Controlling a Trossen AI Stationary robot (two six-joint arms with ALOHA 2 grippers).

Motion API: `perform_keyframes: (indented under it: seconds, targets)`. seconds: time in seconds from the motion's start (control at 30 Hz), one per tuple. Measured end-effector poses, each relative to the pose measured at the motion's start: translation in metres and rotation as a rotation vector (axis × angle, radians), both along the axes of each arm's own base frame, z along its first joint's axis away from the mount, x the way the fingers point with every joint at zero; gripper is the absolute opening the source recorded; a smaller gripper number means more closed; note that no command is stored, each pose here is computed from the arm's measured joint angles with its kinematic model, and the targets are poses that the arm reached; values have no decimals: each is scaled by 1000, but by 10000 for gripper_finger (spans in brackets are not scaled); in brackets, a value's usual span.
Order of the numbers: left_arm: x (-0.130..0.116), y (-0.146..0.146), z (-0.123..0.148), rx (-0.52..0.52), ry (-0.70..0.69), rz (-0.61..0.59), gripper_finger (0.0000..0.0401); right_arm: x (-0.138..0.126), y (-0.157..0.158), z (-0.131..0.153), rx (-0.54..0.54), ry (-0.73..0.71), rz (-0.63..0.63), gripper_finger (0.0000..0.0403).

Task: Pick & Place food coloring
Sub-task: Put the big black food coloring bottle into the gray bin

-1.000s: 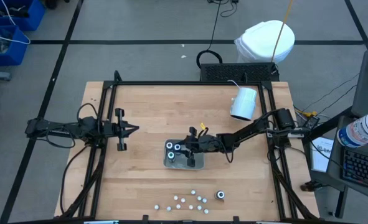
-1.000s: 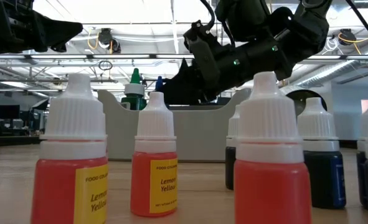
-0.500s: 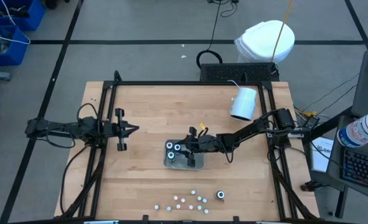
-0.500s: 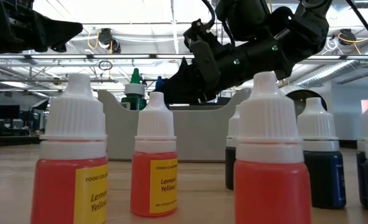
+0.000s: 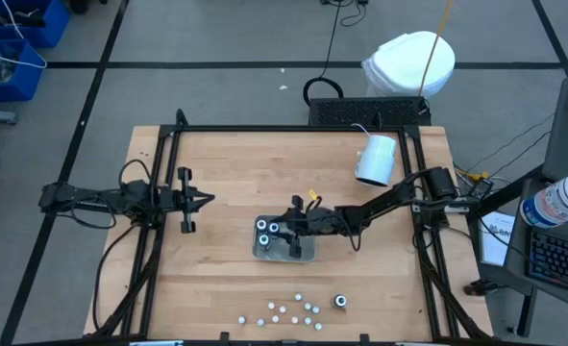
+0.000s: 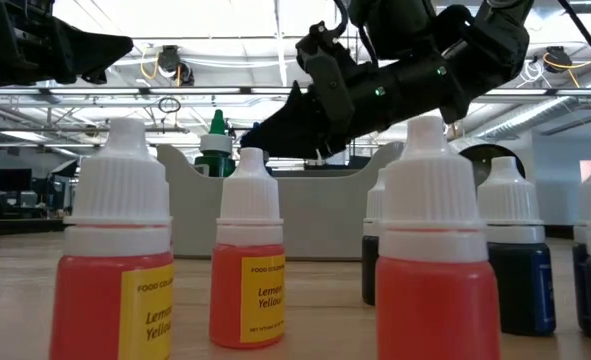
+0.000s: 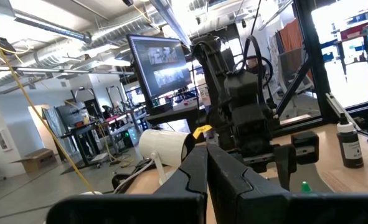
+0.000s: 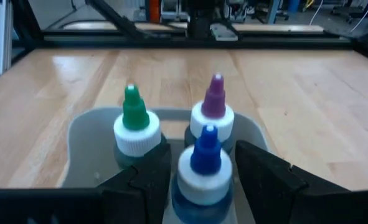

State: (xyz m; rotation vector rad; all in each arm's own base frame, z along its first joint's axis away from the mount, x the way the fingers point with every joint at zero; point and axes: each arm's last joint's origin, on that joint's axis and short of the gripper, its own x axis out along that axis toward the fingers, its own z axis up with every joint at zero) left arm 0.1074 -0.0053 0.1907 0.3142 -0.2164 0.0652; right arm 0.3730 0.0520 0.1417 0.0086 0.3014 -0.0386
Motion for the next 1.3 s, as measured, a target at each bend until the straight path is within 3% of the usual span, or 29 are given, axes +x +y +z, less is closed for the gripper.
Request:
perform_keyframes:
  seconds: [0.37, 0.57, 1.1, 1.3]
  targets:
    - [0, 0, 0, 0, 1, 0, 10, -14, 7, 36, -51, -7, 36, 171]
    - [0, 0, 0, 0, 1, 0, 10, -40, 22, 53, -51, -13, 94, 171]
    - [0, 0, 0, -1, -2, -1, 10, -127, 63, 77, -156, -142, 359, 171]
    - [0, 0, 0, -1, 0, 0, 10, -149, 68, 73, -141, -185, 533, 162]
